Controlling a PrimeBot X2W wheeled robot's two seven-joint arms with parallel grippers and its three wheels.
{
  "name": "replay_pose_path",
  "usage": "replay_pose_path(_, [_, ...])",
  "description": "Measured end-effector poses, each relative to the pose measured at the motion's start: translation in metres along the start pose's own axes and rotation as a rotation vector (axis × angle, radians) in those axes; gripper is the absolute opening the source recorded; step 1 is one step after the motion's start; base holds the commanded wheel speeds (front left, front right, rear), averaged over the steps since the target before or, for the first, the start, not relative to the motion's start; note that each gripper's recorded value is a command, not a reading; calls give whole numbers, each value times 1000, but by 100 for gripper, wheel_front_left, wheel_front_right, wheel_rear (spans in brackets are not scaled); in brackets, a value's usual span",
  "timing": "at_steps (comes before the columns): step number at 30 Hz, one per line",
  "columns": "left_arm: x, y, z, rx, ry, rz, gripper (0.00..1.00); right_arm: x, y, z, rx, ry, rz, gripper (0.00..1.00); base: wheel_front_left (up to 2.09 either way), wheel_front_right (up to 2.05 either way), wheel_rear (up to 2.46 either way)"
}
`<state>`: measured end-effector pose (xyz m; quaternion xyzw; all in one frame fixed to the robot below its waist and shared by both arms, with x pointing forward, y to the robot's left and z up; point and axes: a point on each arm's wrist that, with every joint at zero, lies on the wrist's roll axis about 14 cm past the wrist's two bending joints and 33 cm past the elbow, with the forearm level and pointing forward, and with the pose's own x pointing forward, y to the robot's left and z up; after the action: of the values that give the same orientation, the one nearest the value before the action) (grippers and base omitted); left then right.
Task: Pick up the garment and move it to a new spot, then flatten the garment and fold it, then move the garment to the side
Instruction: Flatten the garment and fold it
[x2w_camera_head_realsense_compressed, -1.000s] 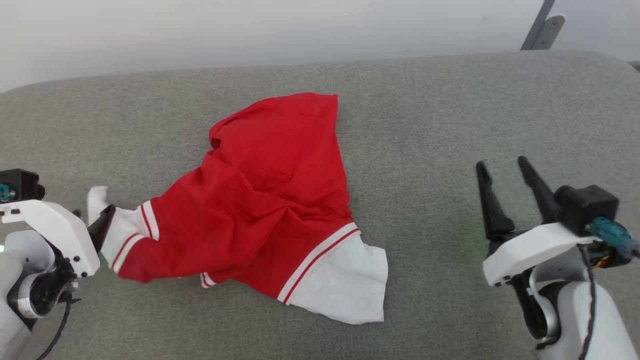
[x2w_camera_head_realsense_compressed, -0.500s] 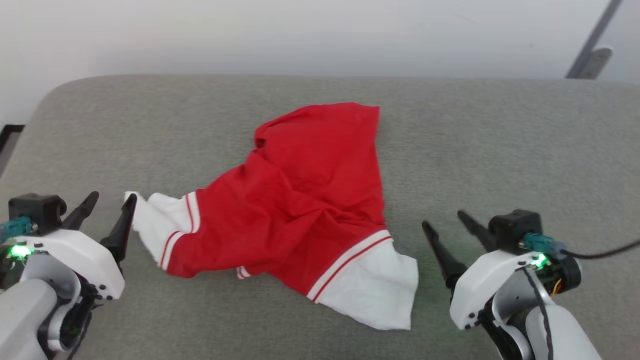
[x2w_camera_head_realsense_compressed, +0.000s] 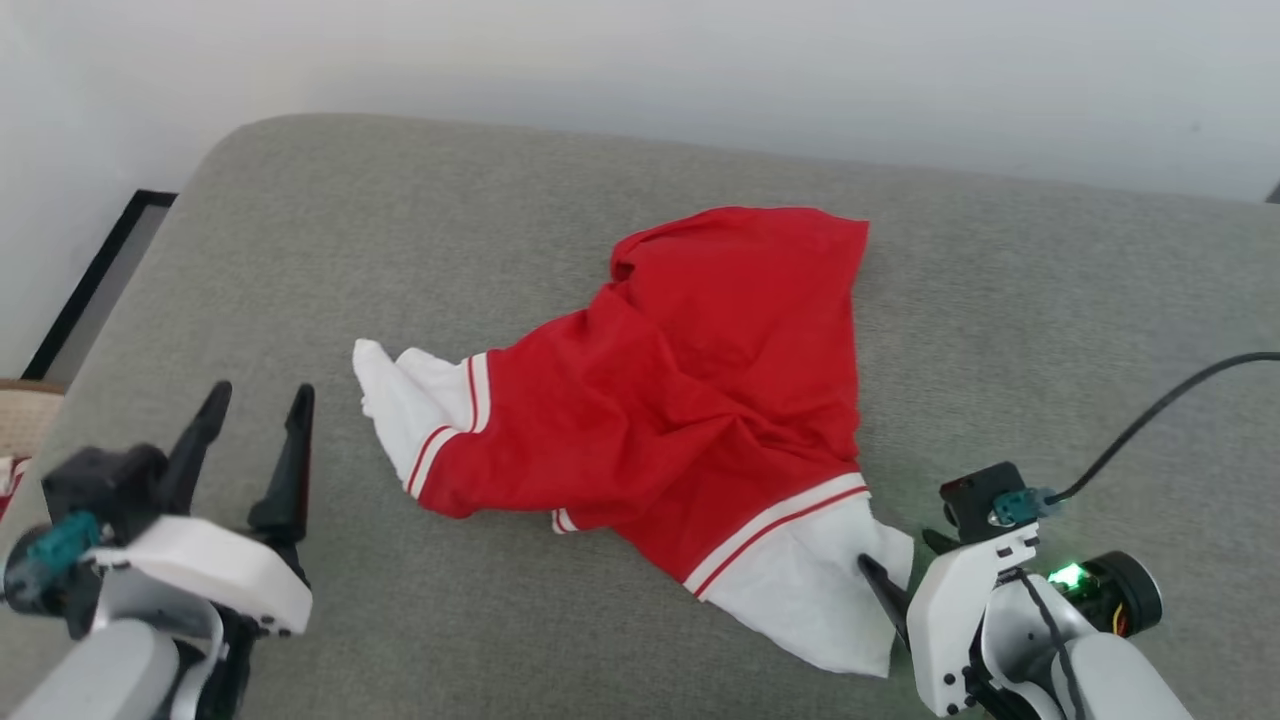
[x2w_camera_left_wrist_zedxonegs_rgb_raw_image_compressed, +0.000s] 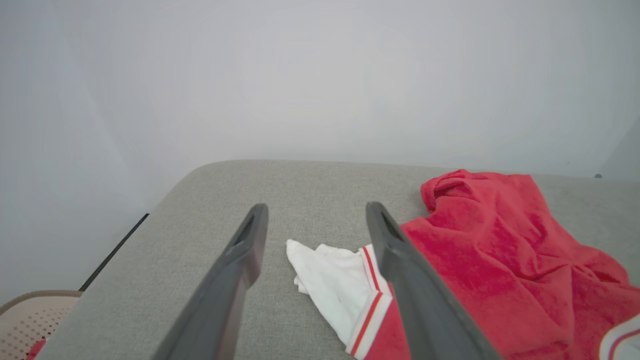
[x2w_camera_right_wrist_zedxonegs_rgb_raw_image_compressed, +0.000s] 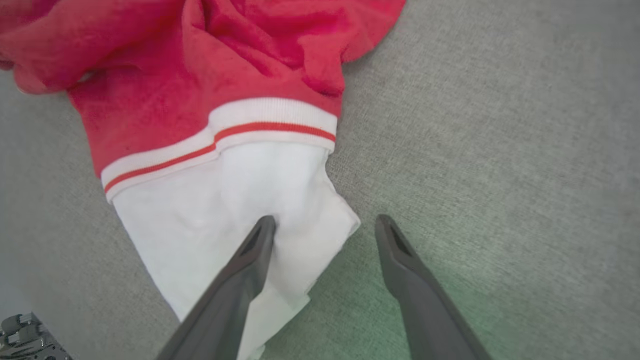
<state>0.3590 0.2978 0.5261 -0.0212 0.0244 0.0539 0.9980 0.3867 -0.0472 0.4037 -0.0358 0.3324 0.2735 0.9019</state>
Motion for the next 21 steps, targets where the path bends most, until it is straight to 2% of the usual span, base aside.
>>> replay_pose_path(5, [-16,4,-8,-27,-17,39,100,14,4,-20,-36,99,17,100,0,0,0])
replay_pose_path(13, [-33,11,-6,-63,-80,100,100,28,9,-31,-77,178,44,100,0,0,0])
replay_pose_path(14, [-36,12,-7,-62,-86,104,100,29,9,-31,-85,183,45,76,0,0,0])
replay_pose_path(15, [-38,11,-8,-63,-89,106,100,29,9,-31,-90,183,46,24,0,0,0])
replay_pose_path(16, [-40,11,-9,-66,-90,106,100,30,9,-31,-92,185,47,0,0,0,0])
replay_pose_path(21, [-49,9,-14,-92,-106,130,100,28,7,-24,-78,174,53,0,0,0,0])
